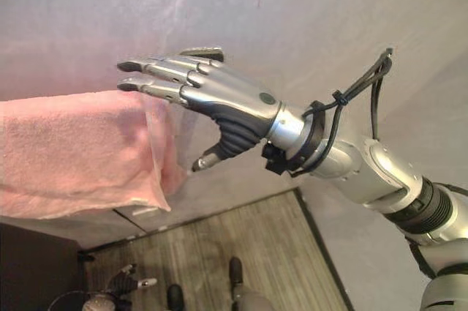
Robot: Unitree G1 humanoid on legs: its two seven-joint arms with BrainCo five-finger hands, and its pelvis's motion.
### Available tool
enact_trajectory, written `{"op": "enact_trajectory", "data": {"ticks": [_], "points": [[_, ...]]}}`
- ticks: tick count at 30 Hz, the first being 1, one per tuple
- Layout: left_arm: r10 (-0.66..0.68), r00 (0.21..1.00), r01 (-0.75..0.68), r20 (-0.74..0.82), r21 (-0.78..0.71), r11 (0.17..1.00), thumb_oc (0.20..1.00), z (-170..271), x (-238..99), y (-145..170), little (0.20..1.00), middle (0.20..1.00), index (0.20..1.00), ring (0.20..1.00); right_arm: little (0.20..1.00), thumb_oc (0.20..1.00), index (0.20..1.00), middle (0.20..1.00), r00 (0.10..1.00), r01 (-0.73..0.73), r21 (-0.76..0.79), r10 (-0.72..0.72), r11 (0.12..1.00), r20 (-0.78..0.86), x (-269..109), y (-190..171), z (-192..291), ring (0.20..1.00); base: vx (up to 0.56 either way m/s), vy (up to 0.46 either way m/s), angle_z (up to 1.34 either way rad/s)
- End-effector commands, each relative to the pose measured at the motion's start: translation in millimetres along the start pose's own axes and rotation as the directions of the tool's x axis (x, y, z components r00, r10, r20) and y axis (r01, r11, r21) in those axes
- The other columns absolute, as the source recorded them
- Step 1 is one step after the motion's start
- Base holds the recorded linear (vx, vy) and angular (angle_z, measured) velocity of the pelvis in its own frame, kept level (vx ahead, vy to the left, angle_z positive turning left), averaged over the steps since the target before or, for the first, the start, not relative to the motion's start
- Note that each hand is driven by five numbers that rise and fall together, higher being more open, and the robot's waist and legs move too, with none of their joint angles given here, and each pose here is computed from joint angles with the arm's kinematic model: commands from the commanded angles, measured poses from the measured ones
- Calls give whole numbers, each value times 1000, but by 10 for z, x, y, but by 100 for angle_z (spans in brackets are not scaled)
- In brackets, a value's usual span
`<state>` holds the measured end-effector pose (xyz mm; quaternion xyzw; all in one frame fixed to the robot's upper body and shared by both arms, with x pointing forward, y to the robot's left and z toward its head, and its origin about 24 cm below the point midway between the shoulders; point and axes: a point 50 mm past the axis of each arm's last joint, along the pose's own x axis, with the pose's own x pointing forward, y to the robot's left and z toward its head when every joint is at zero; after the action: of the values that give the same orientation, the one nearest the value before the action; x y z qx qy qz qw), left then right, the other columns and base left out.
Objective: Put brush and paste in cup on sink, flatten towel.
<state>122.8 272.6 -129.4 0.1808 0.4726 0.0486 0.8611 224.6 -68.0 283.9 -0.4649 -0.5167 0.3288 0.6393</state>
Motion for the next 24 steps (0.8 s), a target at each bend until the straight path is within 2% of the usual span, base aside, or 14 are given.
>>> {"op": "enact_trajectory", "data": {"ticks": [1, 21, 22, 23, 24], "points": [[28, 1000, -28, -4, 0, 1000, 1000, 9, 14, 48, 1000, 1000, 1000, 1000, 1000, 1000, 1000, 1000, 998, 61, -25, -61, 998, 18, 83, -185, 1, 1000, 0, 0, 0], [57, 997, -57, -48, -2, 998, 1000, -71, 12, 98, 1000, 1000, 1000, 1000, 1000, 1000, 1000, 1000, 985, 103, -108, -116, 989, -125, 56, -258, -275, 1000, 10, 15, 5], [58, 997, -58, -48, -3, 998, 1000, -67, 14, 96, 1000, 1000, 1000, 1000, 922, 922, 922, 922, 985, 106, -106, -119, 989, -127, 54, -256, -281, 922, 0, 0, 0], [58, 997, -58, -48, -3, 998, 1000, -67, 14, 97, 1000, 1000, 1000, 1000, 796, 796, 796, 796, 985, 106, -106, -119, 989, -127, 53, -256, -281, 796, 36, 21, 0], [62, 997, -62, -45, 1, 998, 1000, -50, 21, 99, 1000, 1000, 1000, 1000, 344, 344, 344, 344, 984, 100, -94, -113, 991, -139, 61, -238, -306, 344, 43, 22, 0]]}}
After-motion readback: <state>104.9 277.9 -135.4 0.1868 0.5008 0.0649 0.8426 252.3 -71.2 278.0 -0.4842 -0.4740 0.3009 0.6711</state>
